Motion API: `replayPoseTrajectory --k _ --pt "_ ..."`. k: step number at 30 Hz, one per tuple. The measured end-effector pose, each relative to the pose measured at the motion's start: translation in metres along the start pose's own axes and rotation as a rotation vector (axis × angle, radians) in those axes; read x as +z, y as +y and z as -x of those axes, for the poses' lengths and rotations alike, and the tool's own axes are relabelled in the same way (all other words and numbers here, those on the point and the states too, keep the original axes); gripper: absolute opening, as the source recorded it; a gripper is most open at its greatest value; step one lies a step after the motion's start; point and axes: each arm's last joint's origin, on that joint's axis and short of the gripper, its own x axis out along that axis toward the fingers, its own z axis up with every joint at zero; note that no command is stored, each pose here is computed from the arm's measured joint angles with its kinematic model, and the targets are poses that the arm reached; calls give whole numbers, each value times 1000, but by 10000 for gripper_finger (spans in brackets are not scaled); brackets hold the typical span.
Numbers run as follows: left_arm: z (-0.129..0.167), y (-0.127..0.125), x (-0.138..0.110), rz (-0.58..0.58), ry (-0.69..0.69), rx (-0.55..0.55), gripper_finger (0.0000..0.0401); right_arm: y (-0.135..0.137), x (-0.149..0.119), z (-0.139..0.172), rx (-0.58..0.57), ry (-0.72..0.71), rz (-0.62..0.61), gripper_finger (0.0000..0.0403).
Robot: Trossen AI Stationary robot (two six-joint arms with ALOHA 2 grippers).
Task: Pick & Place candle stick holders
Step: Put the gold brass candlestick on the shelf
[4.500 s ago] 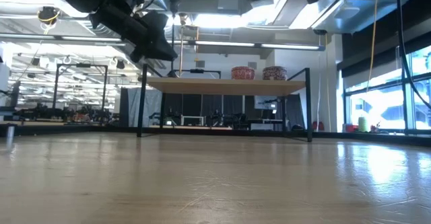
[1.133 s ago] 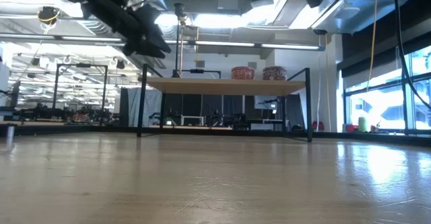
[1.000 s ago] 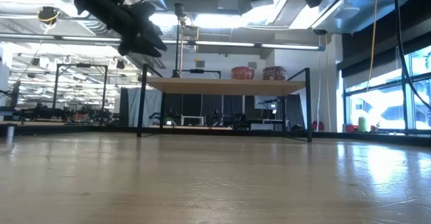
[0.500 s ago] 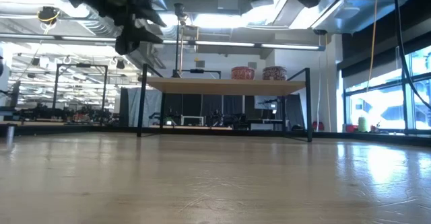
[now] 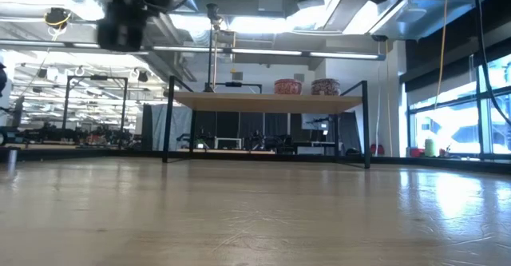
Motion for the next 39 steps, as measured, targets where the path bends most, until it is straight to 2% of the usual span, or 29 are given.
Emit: replayPoseTrajectory --k 5,13,20,26,31,39 --pt "-18 -11 -29 116 231 -13 184 2 -2 0 4 6 4 254" --pt "-54 -15 -85 299 652 139 184 1 -2 0 0 13 6 254" --pt "-84 -13 -126 244 894 255 184 1 -3 0 -2 15 7 254" --pt "-96 -7 -157 245 1065 360 184 1 -3 1 -1 16 7 254" --pt "-98 0 -175 194 1138 436 179 3 -4 1 4 20 11 254" --pt "-96 2 -192 214 1241 486 143 7 -8 2 12 25 20 254"
